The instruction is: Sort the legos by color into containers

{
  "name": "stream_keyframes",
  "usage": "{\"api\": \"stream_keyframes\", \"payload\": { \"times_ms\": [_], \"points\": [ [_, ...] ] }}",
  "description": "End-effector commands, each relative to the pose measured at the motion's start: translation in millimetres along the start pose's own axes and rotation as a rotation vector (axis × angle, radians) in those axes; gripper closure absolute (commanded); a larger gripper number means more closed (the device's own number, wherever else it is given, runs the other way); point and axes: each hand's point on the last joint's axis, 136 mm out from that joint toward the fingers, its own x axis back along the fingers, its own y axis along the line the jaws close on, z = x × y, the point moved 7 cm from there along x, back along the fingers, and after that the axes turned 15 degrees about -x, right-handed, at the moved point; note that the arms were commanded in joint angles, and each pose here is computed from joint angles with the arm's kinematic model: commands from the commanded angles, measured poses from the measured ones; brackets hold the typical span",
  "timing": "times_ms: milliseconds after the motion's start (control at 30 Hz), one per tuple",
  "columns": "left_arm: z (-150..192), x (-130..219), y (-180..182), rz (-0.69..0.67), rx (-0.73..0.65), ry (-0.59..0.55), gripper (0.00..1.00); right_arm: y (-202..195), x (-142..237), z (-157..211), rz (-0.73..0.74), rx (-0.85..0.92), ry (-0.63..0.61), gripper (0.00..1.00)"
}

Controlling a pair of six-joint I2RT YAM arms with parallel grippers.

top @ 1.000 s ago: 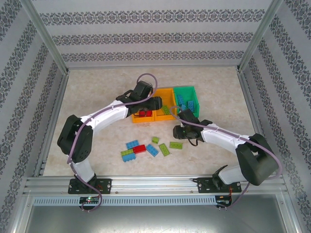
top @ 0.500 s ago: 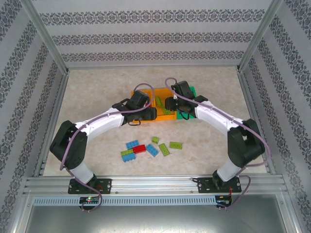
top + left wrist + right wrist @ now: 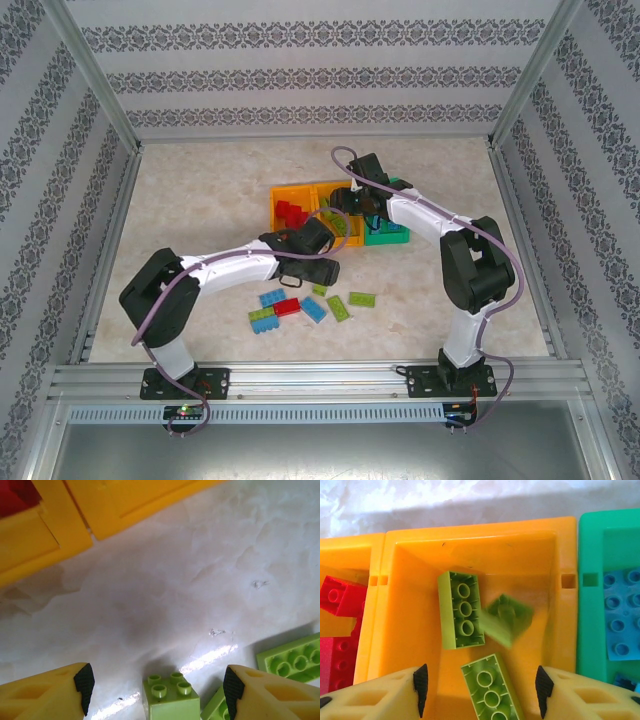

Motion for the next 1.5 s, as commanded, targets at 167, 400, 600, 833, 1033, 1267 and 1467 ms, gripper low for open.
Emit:
{"api": "stream_keyframes", "payload": {
  "times_ms": [167,400,600,833,1033,1267,1467],
  "points": [
    [16,-11,-10,-0.009,-0.036,0.095,0.34,-2,34,-2,-0.032,-0.003,-0.048,0.34],
    [24,-19,-19,-0.004,-0.08,0.142,0.36,-41,62,-6,0.005,-0.075,-0.106,0.31],
    [26,-22,-20,-0.004,-0.077,0.143,0.42,-80,78,-4,0.038,-0.148,-0.122,0.3],
    [22,-30,-21,-0.01,-0.075,0.149,0.55,-97,91,15,0.06,-0.152,-0.117,0.29],
    [17,-28,-20,-0.034,-0.066,0.134,0.67,-113,92,44,0.088,-0.18,-0.079,0.29],
    [-14,-3,-13,-0.119,-0.088,0.056,0.69,-122,98,80,0.095,-0.196,-0.051,0.29],
    [-63,15,5,-0.122,-0.069,-0.052,0.69,-125,102,113,0.09,-0.22,-0.031,0.29]
  ]
}}
